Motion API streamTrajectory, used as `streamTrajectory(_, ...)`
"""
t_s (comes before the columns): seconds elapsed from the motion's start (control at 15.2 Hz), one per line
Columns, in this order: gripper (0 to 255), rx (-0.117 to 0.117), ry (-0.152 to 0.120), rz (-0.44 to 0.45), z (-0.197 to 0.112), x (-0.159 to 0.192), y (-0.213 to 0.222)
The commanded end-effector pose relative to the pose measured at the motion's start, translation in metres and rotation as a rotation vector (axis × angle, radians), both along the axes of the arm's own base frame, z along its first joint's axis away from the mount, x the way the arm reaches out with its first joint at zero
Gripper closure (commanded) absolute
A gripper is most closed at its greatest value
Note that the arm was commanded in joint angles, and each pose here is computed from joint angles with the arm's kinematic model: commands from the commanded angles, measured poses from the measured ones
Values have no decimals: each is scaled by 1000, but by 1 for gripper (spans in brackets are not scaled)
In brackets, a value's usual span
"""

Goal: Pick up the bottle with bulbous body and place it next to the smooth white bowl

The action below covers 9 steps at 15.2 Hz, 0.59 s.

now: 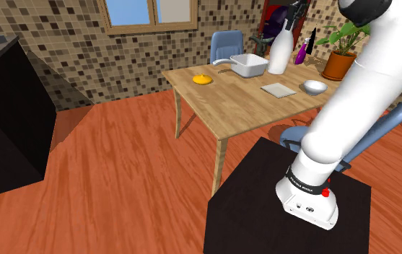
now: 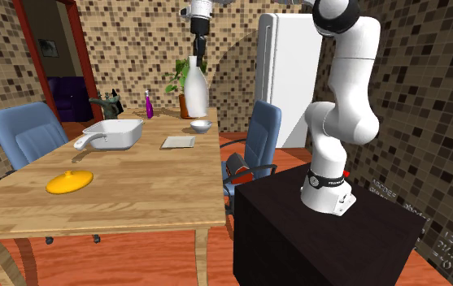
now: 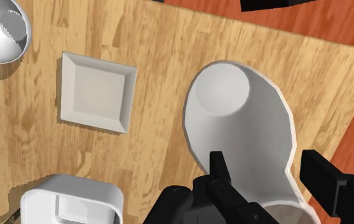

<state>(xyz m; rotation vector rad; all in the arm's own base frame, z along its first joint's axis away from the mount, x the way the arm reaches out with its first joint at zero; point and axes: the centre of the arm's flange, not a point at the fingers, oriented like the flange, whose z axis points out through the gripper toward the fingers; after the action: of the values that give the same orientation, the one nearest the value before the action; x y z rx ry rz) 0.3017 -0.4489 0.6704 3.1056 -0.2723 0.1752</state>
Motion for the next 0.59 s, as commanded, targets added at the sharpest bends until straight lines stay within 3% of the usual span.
streamTrajectory(0.0,255,-2,0,2,-9,-11,-23)
streamTrajectory(0.53,255,-2,0,2,-50,-58,-109)
